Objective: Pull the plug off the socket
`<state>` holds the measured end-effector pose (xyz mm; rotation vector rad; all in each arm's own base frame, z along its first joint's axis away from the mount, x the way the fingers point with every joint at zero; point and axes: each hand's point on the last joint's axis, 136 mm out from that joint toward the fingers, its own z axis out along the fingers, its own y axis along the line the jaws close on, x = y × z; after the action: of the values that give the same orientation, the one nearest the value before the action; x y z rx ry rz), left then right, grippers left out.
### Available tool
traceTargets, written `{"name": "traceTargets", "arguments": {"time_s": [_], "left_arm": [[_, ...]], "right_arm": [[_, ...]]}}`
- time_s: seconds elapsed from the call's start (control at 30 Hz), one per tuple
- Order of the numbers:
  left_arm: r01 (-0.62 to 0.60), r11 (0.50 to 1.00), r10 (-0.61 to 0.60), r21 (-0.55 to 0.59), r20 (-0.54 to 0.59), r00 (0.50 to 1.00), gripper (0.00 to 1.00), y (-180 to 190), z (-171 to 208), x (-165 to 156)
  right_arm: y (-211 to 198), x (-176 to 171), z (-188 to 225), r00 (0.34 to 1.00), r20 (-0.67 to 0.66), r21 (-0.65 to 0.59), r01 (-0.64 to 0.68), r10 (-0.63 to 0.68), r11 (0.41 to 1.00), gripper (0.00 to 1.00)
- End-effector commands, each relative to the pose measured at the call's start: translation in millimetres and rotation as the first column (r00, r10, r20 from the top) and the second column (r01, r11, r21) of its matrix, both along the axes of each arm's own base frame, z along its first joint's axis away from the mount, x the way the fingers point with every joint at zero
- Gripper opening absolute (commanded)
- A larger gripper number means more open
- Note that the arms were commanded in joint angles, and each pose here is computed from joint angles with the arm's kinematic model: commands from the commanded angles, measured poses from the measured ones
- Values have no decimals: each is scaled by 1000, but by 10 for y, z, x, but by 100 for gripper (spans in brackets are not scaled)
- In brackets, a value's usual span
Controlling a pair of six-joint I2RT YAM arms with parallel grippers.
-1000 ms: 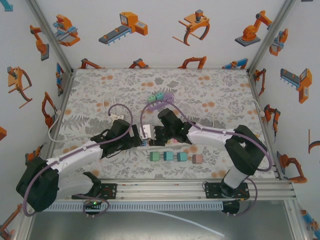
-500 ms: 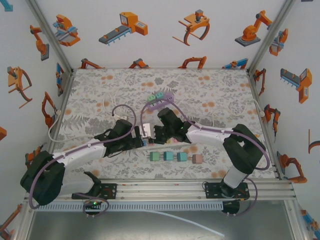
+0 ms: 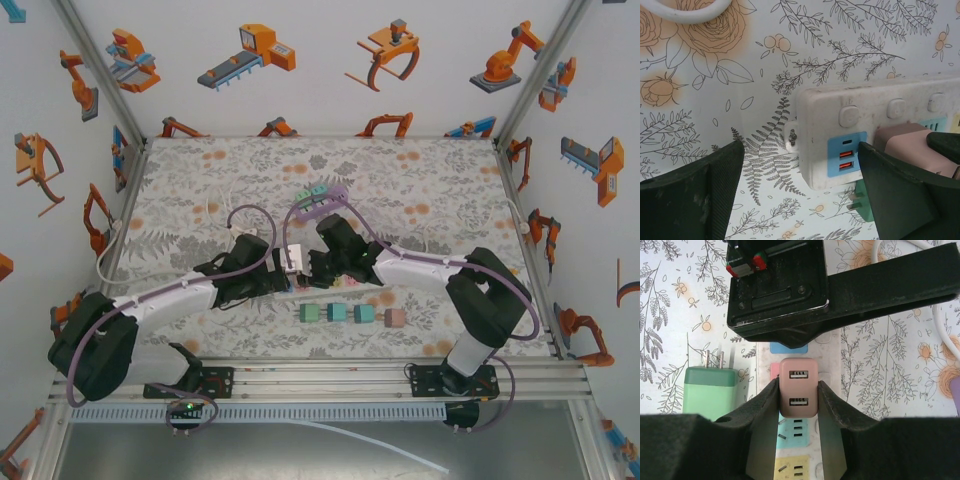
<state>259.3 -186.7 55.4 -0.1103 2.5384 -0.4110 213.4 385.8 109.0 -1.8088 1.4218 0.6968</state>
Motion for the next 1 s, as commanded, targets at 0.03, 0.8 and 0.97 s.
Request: {"name": "traceTargets", "arguments": {"time_s": [0.03,0.8,0.97], "left_arm": [[-11,981,37,196,-132,991,85,366,-369,-247],[-33,979,53,201,-93,994,84,412,-277,-214],[-3,991,4,131,-6,1000,83,318,-63,-148]], "right_arm": [[134,24,364,1000,17,122,-25,23,992,21],[10,68,553,1000,24,189,11,-16,982,14],[-47,65,672,999,38,210,29,-38,977,14]]}}
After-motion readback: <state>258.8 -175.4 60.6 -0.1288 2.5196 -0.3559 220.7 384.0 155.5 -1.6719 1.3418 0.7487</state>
